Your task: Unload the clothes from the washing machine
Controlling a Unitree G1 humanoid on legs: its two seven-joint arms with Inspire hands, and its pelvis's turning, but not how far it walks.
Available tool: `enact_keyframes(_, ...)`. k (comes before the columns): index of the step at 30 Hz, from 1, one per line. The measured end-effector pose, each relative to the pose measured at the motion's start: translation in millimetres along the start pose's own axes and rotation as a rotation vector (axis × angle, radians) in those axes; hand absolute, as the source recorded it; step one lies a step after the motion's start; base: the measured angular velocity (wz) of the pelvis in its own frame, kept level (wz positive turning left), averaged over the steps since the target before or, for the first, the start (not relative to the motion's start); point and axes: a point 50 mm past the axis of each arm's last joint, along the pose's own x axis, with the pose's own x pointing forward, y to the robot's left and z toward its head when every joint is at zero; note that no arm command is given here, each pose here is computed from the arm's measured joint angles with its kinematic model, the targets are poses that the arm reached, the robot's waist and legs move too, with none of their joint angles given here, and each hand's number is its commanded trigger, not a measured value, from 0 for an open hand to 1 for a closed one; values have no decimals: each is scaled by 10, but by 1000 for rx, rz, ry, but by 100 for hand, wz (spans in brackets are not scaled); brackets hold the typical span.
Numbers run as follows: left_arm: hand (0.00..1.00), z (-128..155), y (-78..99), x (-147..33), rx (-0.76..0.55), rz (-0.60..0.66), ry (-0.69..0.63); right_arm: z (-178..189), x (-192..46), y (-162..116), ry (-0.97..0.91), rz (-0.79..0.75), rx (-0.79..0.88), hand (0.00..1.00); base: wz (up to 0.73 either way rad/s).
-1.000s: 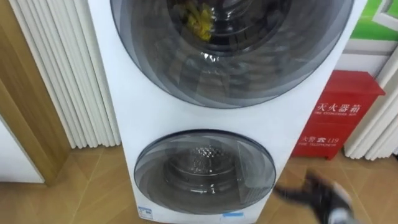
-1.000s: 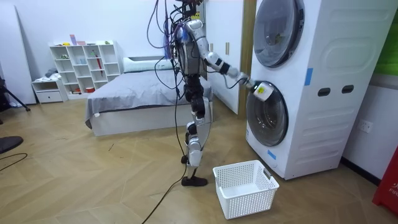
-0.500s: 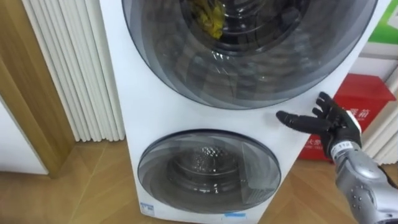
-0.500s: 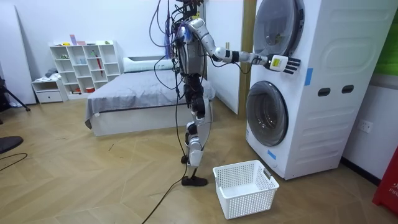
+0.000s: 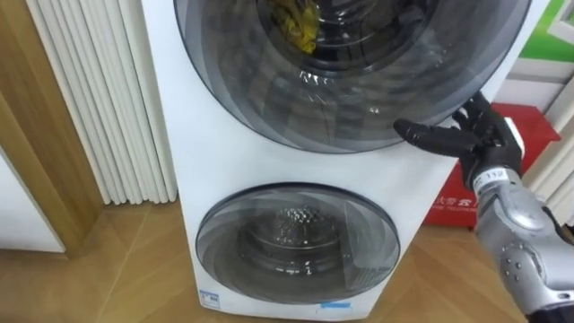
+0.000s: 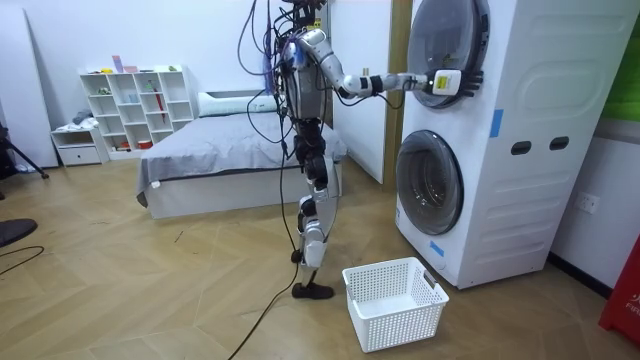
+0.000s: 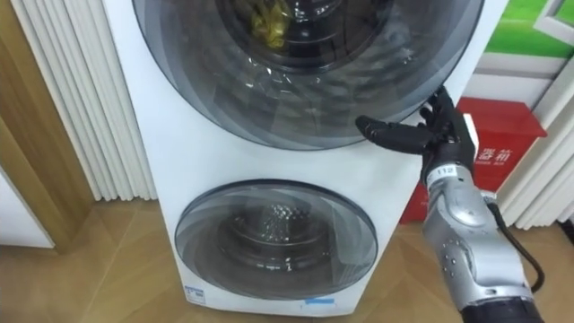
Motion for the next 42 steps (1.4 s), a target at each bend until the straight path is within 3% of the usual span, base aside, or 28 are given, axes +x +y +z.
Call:
enact_keyframes(12,0,-38,90,6,13,17,1,505,-85,-2,-200,-38,2,0,0)
enact_keyframes(38,0,-79,120,-15,53,30,-14,752,-190,106,-310,46,1,0,-2)
enact_keyframes(42,0,-55,112,-16,67,34,-28,722,-311,125,-332,78,17,0,-5)
